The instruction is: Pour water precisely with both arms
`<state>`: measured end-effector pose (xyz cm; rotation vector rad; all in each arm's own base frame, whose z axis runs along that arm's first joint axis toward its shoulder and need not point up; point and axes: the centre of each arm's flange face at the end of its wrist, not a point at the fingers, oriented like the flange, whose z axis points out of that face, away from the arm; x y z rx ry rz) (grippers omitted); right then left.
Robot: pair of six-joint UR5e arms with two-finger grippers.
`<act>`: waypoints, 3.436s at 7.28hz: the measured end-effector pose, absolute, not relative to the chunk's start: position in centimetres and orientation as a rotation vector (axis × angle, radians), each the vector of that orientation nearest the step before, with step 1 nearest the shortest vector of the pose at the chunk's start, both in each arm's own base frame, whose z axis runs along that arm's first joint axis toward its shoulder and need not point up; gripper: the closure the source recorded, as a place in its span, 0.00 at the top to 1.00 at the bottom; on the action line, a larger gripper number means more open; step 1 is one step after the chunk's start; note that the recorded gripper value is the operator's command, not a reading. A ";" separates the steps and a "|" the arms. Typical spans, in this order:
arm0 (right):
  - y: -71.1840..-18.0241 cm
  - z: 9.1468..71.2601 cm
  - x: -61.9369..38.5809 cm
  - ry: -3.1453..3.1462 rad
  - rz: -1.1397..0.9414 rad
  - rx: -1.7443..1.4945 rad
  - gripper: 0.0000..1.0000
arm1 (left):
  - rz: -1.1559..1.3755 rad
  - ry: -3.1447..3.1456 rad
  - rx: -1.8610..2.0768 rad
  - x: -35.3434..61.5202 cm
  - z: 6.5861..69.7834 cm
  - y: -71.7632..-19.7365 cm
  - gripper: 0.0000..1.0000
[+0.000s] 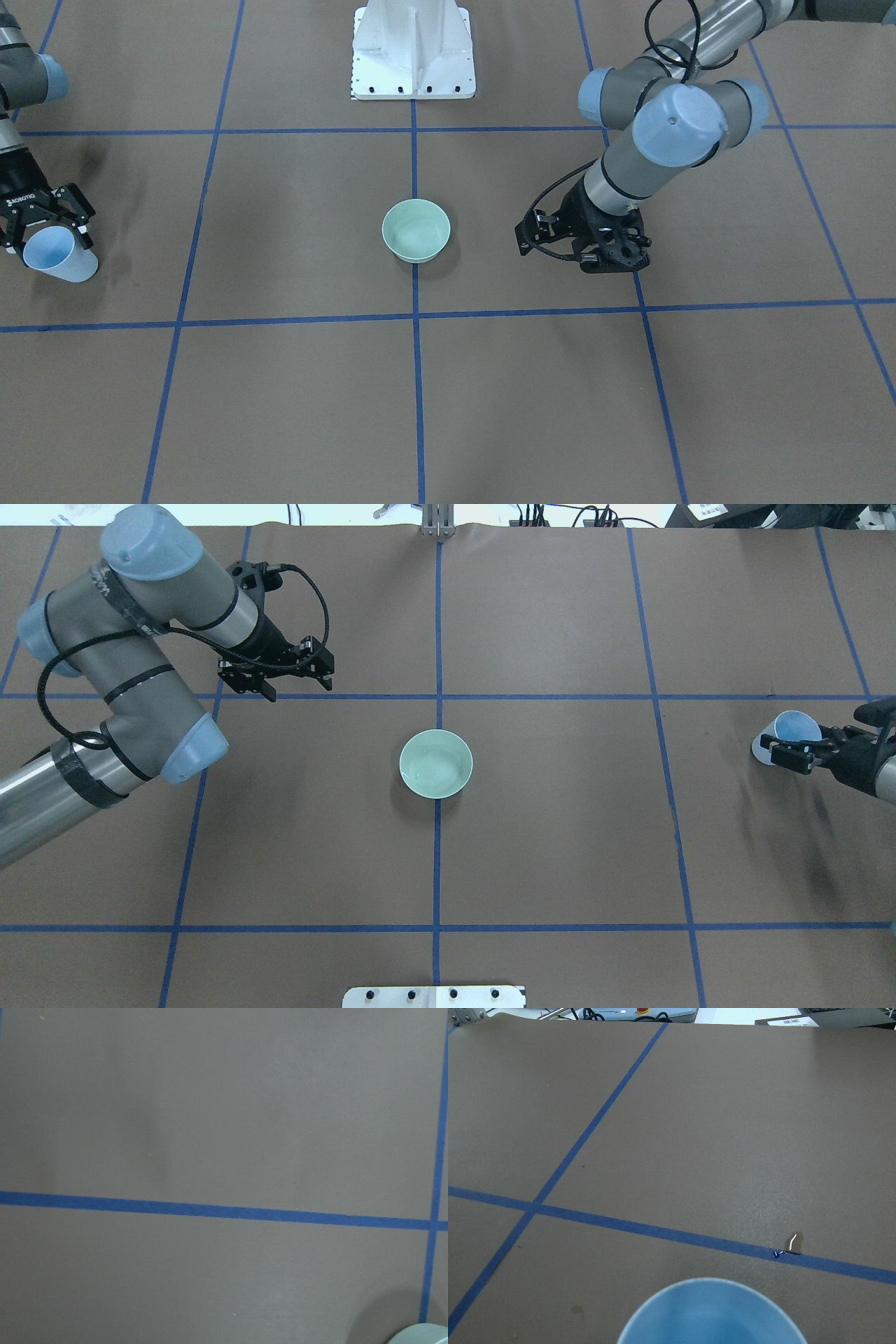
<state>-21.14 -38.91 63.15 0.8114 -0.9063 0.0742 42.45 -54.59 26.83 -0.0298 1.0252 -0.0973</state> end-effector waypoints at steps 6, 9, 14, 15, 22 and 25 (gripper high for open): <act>-41.3 61.2 -14.1 -0.994 0.071 0.751 0.99 | -0.087 1.024 -0.048 50.7 23.2 -48.9 0.99; -45.0 59.6 -10.0 -0.954 0.018 0.703 0.99 | -0.050 1.000 -0.054 55.2 23.2 -45.6 0.94; -48.8 55.7 -1.9 -0.735 -0.209 0.537 0.99 | -0.049 0.980 -0.054 58.9 21.6 -46.2 0.00; -48.6 55.8 -0.8 -0.738 -0.228 0.475 0.99 | -0.049 0.979 -0.054 59.0 21.6 -46.3 0.00; -49.9 56.6 3.1 -0.729 -0.360 0.285 0.99 | -0.031 1.026 -0.018 45.1 27.7 -46.4 0.00; -50.0 57.0 3.1 -0.732 -0.349 0.267 0.99 | 0.103 0.949 0.027 30.6 40.5 -44.9 0.00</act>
